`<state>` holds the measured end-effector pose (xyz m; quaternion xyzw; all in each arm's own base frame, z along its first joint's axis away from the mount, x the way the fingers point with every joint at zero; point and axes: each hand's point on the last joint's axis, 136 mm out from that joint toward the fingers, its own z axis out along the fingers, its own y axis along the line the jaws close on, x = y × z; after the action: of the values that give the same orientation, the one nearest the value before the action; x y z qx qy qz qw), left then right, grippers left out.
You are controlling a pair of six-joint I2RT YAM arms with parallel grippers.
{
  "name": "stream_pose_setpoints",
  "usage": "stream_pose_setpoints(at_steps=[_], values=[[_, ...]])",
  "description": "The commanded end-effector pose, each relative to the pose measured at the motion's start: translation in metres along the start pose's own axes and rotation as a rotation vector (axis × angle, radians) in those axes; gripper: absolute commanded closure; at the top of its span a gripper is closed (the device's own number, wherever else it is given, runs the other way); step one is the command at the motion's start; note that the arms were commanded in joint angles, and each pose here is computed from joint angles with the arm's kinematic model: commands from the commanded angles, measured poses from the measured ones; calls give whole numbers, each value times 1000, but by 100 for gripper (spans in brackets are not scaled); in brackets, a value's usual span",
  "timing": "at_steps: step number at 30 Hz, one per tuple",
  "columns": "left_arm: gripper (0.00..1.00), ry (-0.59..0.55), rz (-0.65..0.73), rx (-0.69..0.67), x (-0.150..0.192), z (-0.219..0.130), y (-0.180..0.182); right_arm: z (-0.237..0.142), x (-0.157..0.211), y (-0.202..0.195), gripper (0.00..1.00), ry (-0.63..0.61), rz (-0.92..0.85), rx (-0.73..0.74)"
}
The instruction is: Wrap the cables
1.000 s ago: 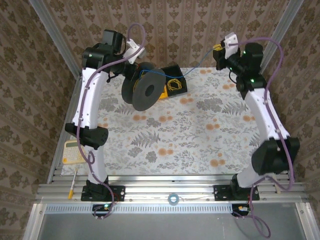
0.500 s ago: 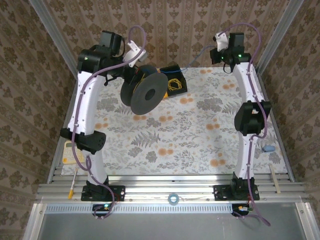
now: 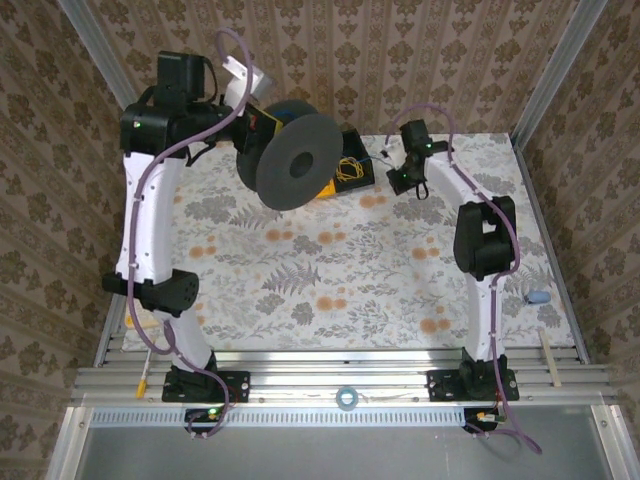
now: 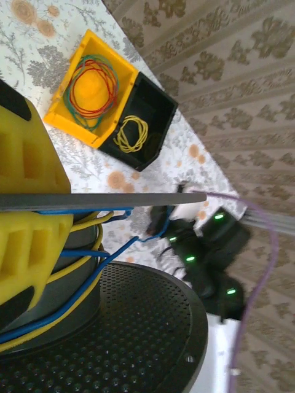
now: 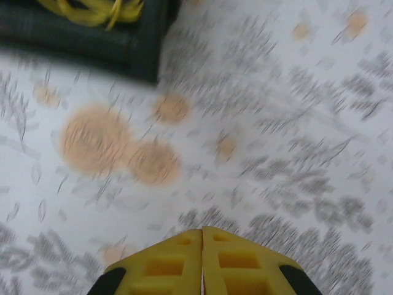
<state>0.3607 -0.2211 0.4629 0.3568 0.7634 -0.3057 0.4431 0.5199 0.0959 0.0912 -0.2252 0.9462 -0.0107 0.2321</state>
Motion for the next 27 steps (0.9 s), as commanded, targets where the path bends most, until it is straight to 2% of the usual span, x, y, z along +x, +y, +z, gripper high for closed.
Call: stream_pose_setpoints(at_steps=[1,6,8,13,19,21,27], values=[[100,-267,-8,12,-65,-36,-6,-18,26,-8,100,56,6,134],[100,-372,-157,21,-87,-26,27,-25,48,35,100,83,-31,133],[100,-393,-186,71,-92,-16,30,-30,49,53,100,75,-45,126],[100,-415,-264,82,-95,2,47,-37,45,93,100,82,-118,141],[100,-397,-340,-38,-83,14,76,-46,38,128,100,95,-246,177],[100,-379,-361,-115,-74,20,91,-51,35,135,100,94,-286,202],[100,-294,-349,-248,-51,40,107,-73,25,140,100,66,-328,251]])
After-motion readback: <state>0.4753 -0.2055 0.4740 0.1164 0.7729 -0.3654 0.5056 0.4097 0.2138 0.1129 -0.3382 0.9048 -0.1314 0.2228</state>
